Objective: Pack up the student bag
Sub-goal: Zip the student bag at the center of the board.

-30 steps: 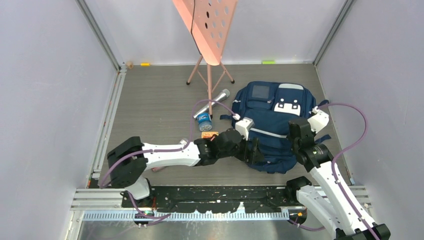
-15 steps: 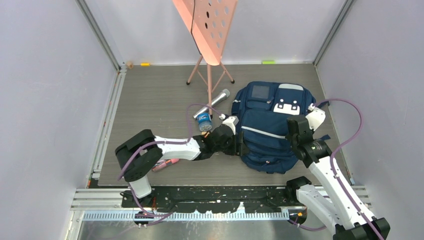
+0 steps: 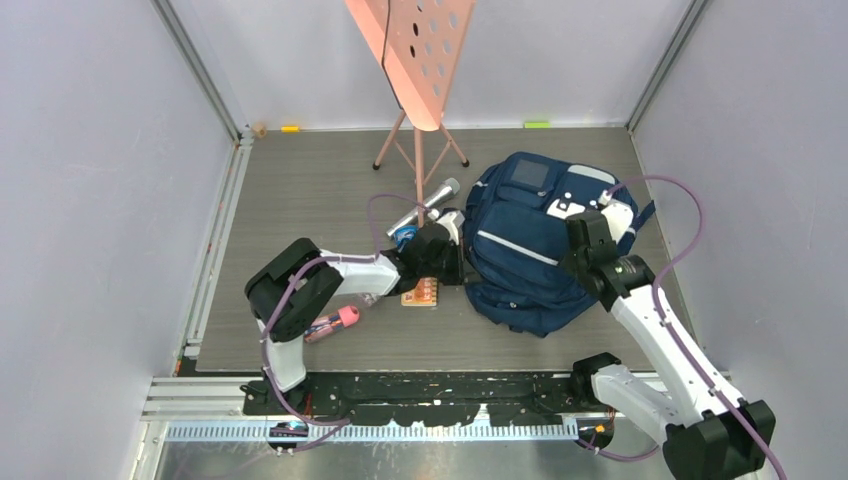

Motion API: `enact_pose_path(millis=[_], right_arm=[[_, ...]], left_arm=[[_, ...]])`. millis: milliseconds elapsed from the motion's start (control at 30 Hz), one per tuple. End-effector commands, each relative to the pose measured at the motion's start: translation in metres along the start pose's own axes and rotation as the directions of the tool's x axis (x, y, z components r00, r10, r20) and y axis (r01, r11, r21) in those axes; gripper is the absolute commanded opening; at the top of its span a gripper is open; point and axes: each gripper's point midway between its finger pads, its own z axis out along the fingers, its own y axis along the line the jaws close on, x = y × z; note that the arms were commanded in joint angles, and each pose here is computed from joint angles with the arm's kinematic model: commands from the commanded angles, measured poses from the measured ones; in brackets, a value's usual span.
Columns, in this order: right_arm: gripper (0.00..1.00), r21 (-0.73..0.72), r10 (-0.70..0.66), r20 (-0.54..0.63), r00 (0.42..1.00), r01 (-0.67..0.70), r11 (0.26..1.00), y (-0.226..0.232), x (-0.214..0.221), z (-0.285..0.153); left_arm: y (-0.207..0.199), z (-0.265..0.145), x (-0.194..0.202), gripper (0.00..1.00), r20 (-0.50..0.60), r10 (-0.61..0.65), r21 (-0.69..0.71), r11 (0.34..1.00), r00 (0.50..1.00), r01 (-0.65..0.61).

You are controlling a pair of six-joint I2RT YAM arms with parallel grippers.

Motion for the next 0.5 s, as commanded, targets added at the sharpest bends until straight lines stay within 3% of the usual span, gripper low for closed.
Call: enact_pose_path(millis=[0,33,167,333,467], right_arm=[[0.46,-0.168,-0.03,-0.05,0.998,0.021,0.986,0.041,-0.019,-0.019],[0.56,-0.186,-0.042,-0.084,0.996,0.026,0.982,0.045,-0.017,-0.022],[0.69,-0.254,-0.036,-0.159,0.987,-0.005,0.967,0.058,-0.009,-0.04],[0.7,-0.31,-0.002,-0.236,0.972,-0.073,0.948,0.081,0.016,-0.058],[0.66,-0.321,-0.006,-0.204,0.979,-0.061,0.945,0.097,0.037,-0.063]], left_arm=[[-0.018,0.01,-0.078,0.0,0.185,0.066,0.055,0.995,0.981,-0.077],[-0.016,0.012,-0.083,0.0,0.191,0.063,0.053,0.996,0.98,-0.074],[-0.016,0.018,-0.099,0.0,0.203,0.063,0.057,0.995,0.977,-0.076],[-0.018,0.018,-0.105,0.0,0.216,0.058,0.069,0.995,0.975,-0.075],[-0.029,0.009,-0.109,0.0,0.236,0.017,0.134,0.99,0.972,-0.049]])
